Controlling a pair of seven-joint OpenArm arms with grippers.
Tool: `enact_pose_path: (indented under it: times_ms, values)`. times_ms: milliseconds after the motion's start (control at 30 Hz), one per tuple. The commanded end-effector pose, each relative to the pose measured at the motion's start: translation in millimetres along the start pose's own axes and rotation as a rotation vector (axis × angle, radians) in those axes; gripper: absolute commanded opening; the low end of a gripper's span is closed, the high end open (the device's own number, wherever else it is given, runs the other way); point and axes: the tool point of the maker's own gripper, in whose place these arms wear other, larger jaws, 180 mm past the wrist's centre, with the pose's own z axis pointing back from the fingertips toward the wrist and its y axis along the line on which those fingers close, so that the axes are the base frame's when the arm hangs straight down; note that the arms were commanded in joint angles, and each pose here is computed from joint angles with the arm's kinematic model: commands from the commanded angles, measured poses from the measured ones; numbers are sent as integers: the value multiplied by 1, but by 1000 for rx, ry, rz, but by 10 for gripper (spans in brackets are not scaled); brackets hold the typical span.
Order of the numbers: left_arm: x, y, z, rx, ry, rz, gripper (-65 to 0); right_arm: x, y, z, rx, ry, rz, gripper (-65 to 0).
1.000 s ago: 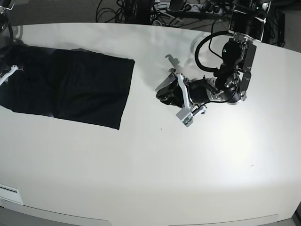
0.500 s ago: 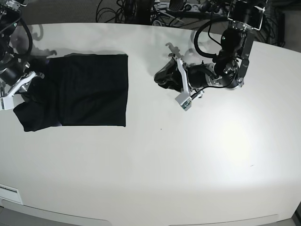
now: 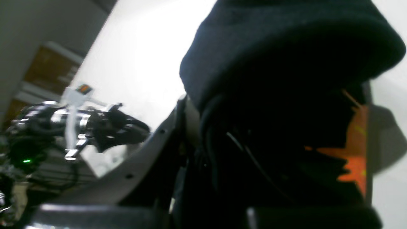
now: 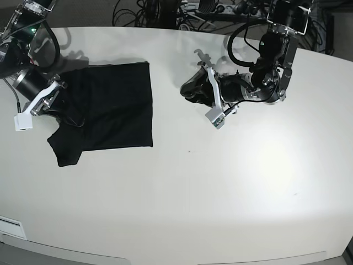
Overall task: Fold the T-shirt properly
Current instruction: 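Grasp the shirt corner with the right gripper and pull it toward the table center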
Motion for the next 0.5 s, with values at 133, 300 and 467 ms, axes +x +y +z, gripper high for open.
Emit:
enact_pose_path:
  times_ms: [133,300,467]
  values:
    - [9,0,3,-2,-22,-21,-516,7,14,-5,59,-12,22,-650]
    - [9,0,3,-2,-22,-21,-516,-11,39,-23,170,57,35,-650]
    - [9,0,3,-2,-21,-21,-516,-37,54,-41,215,162,93,-650]
